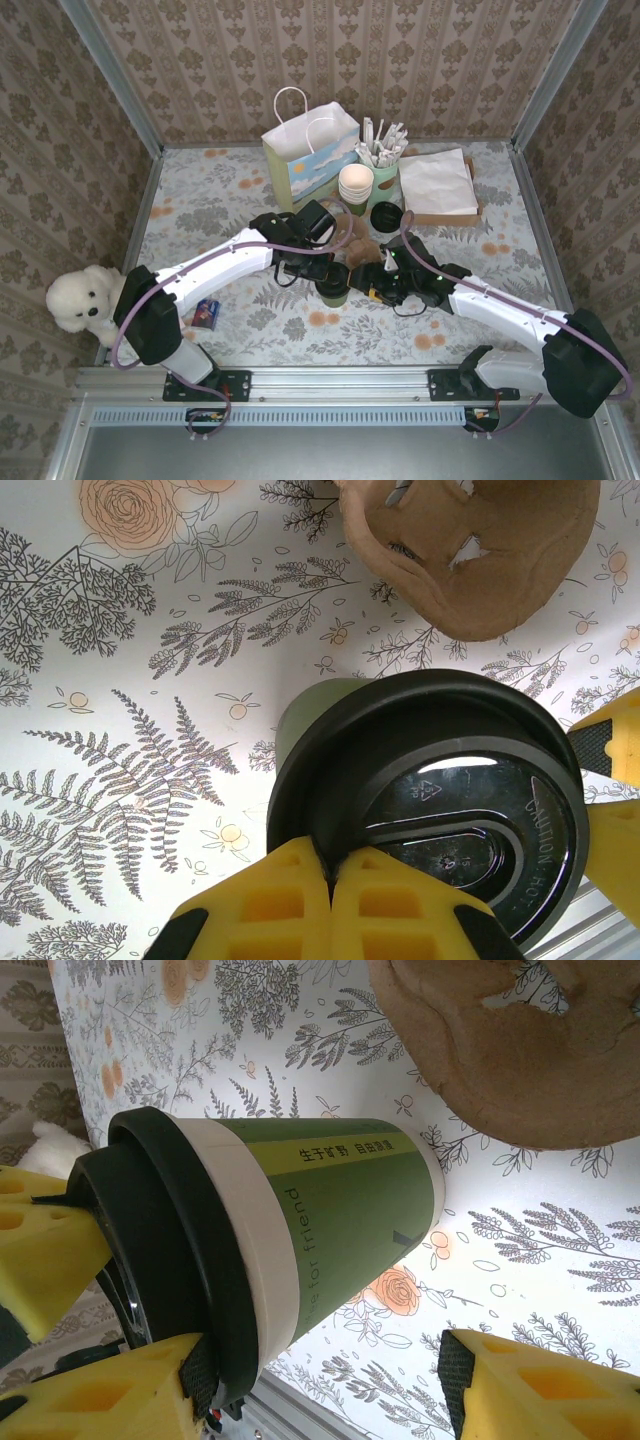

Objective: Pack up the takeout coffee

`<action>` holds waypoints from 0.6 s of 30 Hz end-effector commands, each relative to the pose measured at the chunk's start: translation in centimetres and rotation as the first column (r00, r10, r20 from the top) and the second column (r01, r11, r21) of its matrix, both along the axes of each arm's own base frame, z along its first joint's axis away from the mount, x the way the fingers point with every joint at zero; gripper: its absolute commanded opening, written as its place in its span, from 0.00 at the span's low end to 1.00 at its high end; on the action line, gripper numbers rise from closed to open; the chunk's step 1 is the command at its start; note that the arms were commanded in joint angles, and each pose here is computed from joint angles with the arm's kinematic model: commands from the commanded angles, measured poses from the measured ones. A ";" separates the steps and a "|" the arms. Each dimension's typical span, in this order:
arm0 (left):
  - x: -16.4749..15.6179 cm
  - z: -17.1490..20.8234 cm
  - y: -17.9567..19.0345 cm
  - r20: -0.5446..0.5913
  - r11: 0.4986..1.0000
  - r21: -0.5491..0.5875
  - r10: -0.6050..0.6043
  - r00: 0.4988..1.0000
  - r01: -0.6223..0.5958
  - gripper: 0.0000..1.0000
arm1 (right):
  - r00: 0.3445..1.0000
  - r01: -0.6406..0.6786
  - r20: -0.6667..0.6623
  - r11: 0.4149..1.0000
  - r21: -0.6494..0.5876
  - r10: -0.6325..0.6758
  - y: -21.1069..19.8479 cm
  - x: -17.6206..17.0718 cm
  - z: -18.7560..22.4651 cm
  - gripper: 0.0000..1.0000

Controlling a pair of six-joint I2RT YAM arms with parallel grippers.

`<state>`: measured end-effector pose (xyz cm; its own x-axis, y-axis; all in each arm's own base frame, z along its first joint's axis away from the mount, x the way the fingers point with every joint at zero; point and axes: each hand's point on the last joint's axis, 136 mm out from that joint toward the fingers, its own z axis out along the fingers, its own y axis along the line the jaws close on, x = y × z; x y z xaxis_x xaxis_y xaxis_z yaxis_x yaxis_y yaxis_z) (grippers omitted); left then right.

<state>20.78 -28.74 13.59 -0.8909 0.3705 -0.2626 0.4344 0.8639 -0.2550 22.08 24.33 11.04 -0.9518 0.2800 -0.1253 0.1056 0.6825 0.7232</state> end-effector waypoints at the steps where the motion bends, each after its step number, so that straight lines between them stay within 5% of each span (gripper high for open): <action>1: -0.8 -0.7 -0.1 -0.028 1.000 0.018 -0.021 0.999 0.022 0.00 | 1.000 0.009 -0.006 1.000 -0.022 -0.009 -0.2 -0.1 -0.1 0.64; 18: -1.5 -2.7 0.5 -0.074 0.999 0.049 -0.014 0.997 0.018 0.00 | 0.997 0.046 -0.054 0.992 -0.115 -0.052 -1.7 -0.5 -2.2 0.66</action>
